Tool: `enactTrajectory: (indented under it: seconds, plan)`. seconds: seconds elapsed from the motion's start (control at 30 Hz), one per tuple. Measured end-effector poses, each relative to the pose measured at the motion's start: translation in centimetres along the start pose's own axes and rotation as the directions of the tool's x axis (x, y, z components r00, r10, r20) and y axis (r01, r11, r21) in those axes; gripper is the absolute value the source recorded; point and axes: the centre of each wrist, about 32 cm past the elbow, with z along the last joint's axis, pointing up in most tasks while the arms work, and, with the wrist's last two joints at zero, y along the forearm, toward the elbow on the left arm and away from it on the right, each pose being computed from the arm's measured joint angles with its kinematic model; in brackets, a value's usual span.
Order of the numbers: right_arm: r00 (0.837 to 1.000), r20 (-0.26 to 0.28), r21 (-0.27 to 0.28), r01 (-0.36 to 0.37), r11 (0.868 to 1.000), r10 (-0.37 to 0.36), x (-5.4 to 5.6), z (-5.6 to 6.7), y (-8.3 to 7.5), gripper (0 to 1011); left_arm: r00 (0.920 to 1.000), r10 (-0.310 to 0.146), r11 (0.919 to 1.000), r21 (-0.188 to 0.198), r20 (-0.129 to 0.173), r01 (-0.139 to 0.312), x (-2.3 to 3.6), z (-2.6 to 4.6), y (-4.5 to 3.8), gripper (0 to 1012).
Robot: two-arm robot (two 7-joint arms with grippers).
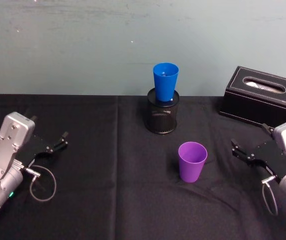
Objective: Pick up one cup with a gripper and tap it against the other cup.
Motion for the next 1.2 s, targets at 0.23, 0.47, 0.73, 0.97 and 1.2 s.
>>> enactTrajectory:
  seconds: [0.23, 0.47, 0.73, 0.97, 1.2]
  plan:
    - [1.000, 0.000, 0.000, 0.000, 1.000, 0.000, 0.00, 0.00, 0.00, 1003, 1.0000, 0.000, 1.0000, 0.000, 0.000, 0.000, 0.00, 0.00, 0.00, 1012]
    - [1.000, 0.000, 0.000, 0.000, 1.000, 0.000, 0.00, 0.00, 0.00, 1003, 1.0000, 0.000, 1.0000, 0.000, 0.000, 0.000, 0.00, 0.00, 0.00, 1011]
    - [1.000, 0.000, 0.000, 0.000, 1.000, 0.000, 0.00, 0.00, 0.00, 1003, 1.0000, 0.000, 1.0000, 0.000, 0.000, 0.000, 0.00, 0.00, 0.00, 1011]
    - [1.000, 0.000, 0.000, 0.000, 1.000, 0.000, 0.00, 0.00, 0.00, 1003, 1.0000, 0.000, 1.0000, 0.000, 0.000, 0.000, 0.00, 0.00, 0.00, 1011]
    - [1.000, 0.000, 0.000, 0.000, 1.000, 0.000, 0.00, 0.00, 0.00, 1003, 1.0000, 0.000, 1.0000, 0.000, 0.000, 0.000, 0.00, 0.00, 0.00, 1011]
